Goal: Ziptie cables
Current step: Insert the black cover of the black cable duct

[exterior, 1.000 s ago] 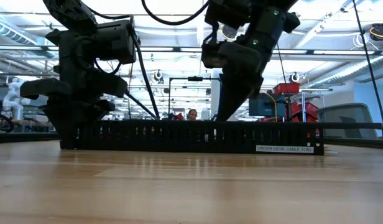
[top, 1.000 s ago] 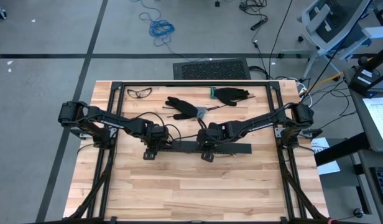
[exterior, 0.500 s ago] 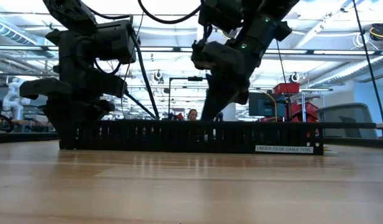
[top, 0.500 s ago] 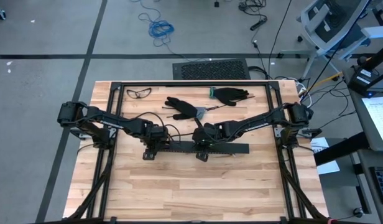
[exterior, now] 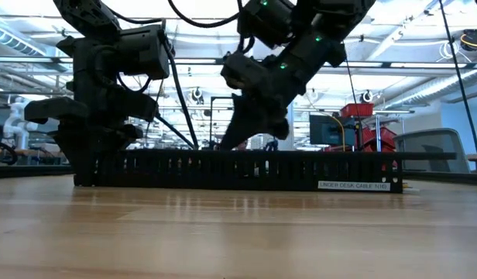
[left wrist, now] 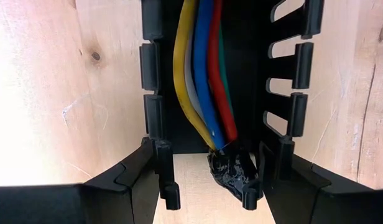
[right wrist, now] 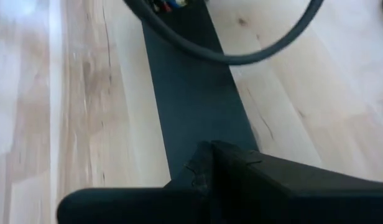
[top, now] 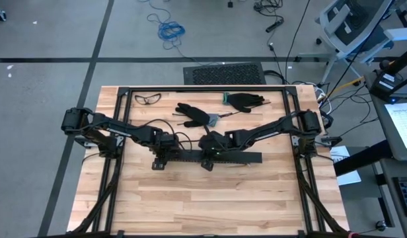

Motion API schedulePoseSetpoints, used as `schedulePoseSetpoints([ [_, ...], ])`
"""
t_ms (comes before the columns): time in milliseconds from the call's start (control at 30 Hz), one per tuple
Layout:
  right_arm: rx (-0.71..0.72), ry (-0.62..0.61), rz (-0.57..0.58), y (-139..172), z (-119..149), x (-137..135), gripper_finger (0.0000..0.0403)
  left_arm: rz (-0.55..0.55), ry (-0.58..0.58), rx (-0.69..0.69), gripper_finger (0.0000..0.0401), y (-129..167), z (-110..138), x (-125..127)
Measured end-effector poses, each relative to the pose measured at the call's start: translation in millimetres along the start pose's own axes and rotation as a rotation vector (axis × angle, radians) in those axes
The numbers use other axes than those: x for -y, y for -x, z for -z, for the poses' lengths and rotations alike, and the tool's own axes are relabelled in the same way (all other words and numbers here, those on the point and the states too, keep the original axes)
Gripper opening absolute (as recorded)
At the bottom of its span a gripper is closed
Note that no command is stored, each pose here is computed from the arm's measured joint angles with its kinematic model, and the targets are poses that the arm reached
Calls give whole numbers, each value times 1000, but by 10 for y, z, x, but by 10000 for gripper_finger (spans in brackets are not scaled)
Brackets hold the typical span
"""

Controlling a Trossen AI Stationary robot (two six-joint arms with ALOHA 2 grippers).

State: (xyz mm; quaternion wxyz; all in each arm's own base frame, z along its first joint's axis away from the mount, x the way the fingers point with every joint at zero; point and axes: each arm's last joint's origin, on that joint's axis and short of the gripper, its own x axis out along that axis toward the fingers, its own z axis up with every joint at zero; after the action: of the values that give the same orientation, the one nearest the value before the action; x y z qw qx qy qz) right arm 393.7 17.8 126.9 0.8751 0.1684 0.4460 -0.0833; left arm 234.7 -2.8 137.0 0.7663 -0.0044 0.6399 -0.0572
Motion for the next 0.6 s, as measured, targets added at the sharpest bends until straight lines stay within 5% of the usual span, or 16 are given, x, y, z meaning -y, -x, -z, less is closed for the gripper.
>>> schedulePoseSetpoints([
  [600, 146, -96, -45, -213, -55, -16, 0, 0, 1, 0, 231, 1, -1, -1],
])
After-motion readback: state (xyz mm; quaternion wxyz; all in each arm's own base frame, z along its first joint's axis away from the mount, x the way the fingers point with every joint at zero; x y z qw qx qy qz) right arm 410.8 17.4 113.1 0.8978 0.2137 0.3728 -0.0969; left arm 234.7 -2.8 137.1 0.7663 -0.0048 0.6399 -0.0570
